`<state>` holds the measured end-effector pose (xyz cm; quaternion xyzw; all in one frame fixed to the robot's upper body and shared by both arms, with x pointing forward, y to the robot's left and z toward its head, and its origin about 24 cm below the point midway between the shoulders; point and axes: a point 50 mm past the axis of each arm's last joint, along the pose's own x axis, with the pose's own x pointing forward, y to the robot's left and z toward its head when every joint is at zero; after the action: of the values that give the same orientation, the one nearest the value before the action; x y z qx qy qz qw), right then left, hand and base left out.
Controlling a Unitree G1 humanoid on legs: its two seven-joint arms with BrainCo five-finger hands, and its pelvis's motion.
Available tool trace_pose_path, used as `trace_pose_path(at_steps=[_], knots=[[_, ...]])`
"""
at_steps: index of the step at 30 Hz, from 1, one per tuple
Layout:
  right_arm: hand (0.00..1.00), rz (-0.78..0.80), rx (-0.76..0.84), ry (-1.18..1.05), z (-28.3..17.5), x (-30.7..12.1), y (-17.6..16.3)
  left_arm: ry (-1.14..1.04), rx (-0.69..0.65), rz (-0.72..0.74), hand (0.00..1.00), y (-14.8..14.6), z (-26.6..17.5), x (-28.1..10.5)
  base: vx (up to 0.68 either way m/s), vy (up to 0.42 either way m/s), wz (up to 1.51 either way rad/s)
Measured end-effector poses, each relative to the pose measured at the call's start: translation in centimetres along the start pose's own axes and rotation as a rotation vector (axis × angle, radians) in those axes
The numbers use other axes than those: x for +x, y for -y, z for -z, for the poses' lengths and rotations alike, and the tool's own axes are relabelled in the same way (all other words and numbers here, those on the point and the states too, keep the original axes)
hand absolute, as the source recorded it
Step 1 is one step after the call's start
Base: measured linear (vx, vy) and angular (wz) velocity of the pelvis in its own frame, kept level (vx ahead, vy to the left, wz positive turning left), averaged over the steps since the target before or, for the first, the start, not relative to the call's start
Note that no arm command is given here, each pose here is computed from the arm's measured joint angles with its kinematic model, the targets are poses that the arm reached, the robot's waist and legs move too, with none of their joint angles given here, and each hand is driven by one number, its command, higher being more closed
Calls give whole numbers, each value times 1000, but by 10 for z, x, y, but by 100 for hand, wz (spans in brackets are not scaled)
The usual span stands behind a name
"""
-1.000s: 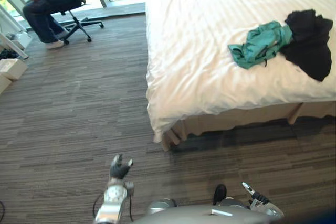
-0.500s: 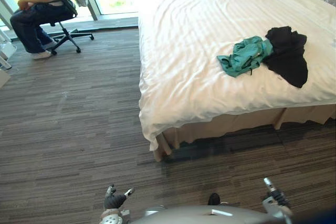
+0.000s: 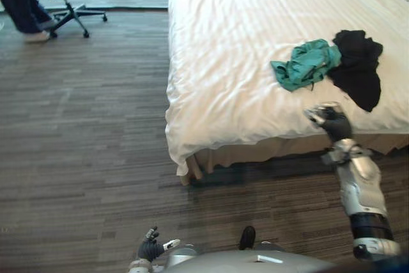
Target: Tidy the bed and pick cloth on bed and put in laundry
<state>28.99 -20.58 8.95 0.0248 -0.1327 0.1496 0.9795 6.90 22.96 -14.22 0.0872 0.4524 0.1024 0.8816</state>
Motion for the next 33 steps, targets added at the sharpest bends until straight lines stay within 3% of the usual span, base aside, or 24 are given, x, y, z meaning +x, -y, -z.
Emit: trace_pose_path(at_steps=[2, 4, 9, 20, 28, 33], knots=[[100, -67, 15, 108, -26, 38, -16, 78, -24, -17, 0, -7, -22, 7, -111, -14, 40], [100, -128, -22, 306, -92, 90, -30, 219, -62, -25, 0, -13, -59, 14, -237, -6, 35], [100, -165, -98, 443, -174, 134, -33, 329, -202, 72, 0, -8, -86, 16, -137, 48, 39], [100, -112, -228, 526, -241, 147, -30, 497, -335, 404, 0, 30, -148, 23, -47, 106, 24], [100, -120, -229, 568, -261, 148, -41, 572, -407, 499, 0, 44, -173, 22, -66, 31, 8], [100, -126, -148, 610, -273, 145, -50, 650, -488, 554, 0, 51, -192, 16, -8, -29, 3]])
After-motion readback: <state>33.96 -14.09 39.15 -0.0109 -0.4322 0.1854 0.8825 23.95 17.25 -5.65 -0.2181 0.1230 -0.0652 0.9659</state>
